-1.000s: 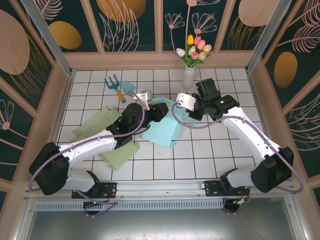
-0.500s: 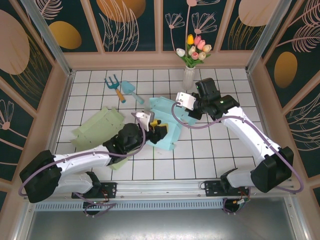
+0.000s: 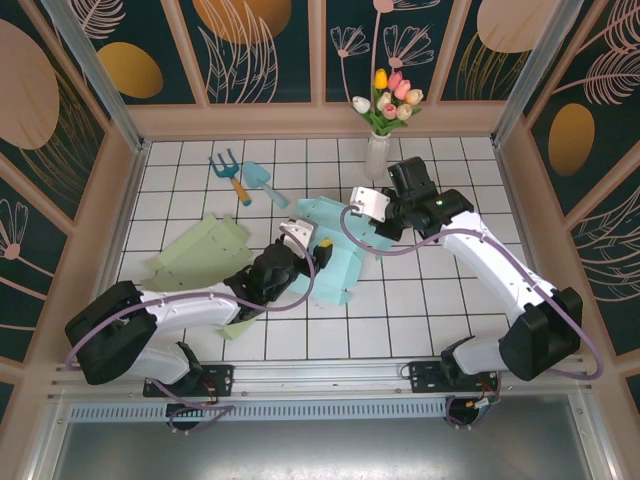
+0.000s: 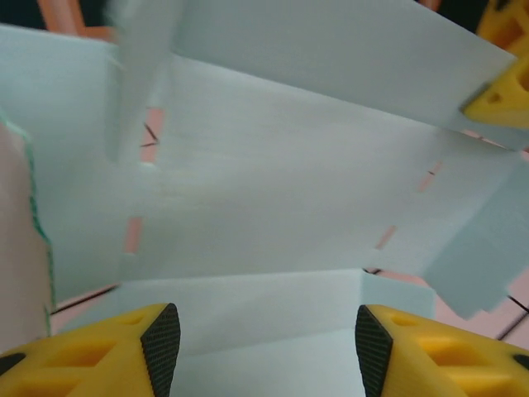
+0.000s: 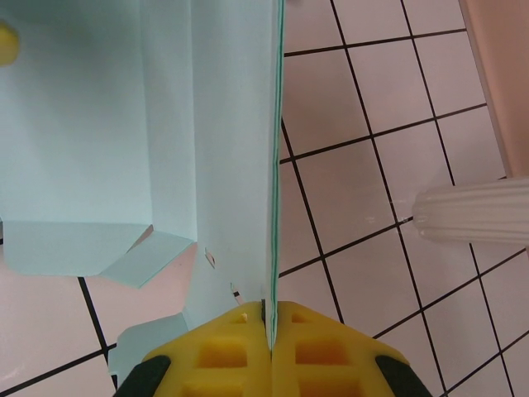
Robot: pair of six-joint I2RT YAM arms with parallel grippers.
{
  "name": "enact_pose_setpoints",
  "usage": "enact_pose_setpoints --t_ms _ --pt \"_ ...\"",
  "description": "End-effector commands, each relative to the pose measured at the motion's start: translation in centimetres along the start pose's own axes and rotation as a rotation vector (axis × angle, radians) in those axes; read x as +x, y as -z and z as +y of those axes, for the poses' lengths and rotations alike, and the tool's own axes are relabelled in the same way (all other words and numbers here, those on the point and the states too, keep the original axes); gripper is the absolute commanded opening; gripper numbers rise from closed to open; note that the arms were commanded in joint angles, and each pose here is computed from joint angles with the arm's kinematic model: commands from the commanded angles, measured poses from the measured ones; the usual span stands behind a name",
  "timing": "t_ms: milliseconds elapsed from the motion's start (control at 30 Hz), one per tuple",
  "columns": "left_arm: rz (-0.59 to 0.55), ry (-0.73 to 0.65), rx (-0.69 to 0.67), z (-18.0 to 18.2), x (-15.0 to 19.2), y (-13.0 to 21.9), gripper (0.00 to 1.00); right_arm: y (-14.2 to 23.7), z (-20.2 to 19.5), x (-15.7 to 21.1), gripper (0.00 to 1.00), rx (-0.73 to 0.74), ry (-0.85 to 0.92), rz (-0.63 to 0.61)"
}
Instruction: Fold the paper box
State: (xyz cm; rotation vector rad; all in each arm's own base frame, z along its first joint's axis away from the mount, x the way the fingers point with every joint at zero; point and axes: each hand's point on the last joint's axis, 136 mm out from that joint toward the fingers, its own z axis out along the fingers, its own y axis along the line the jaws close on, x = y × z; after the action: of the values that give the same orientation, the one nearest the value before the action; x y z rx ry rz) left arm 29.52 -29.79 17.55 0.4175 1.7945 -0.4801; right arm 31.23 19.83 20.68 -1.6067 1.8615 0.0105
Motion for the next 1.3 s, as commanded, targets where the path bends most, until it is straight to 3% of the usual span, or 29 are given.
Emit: enact_pose_setpoints --t_ms 0,333,767,1033,1167,1267 --pt "-0.036 -0.012 -0.110 2.4 -1.6 -0.9 0.60 -0.4 0.3 -0.1 0.00 -0.026 0.012 -0.011" --pt "-0.045 0.085 -0.212 7.1 -2.0 0.5 0.61 -0.4 0.7 0.0 0.00 -0.035 0.017 -0.008" --pt "0.103 0.252 -0.056 4.2 -0.3 -2.3 0.62 0.3 0.5 -0.3 0.00 -0.005 0.011 -0.024" --pt "0.142 0.228 -0.128 5.2 1.0 -3.2 0.65 0.5 0.9 -0.6 0.00 -0.033 0.009 -0.049" --pt "0.162 0.240 -0.114 4.9 0.8 -2.8 0.65 0.2 0.7 -0.5 0.00 -0.064 -0.012 -0.047" --pt "0.150 0.267 -0.014 3.3 -0.8 -1.1 0.65 -0.3 0.0 0.1 0.00 -0.079 -0.045 -0.033"
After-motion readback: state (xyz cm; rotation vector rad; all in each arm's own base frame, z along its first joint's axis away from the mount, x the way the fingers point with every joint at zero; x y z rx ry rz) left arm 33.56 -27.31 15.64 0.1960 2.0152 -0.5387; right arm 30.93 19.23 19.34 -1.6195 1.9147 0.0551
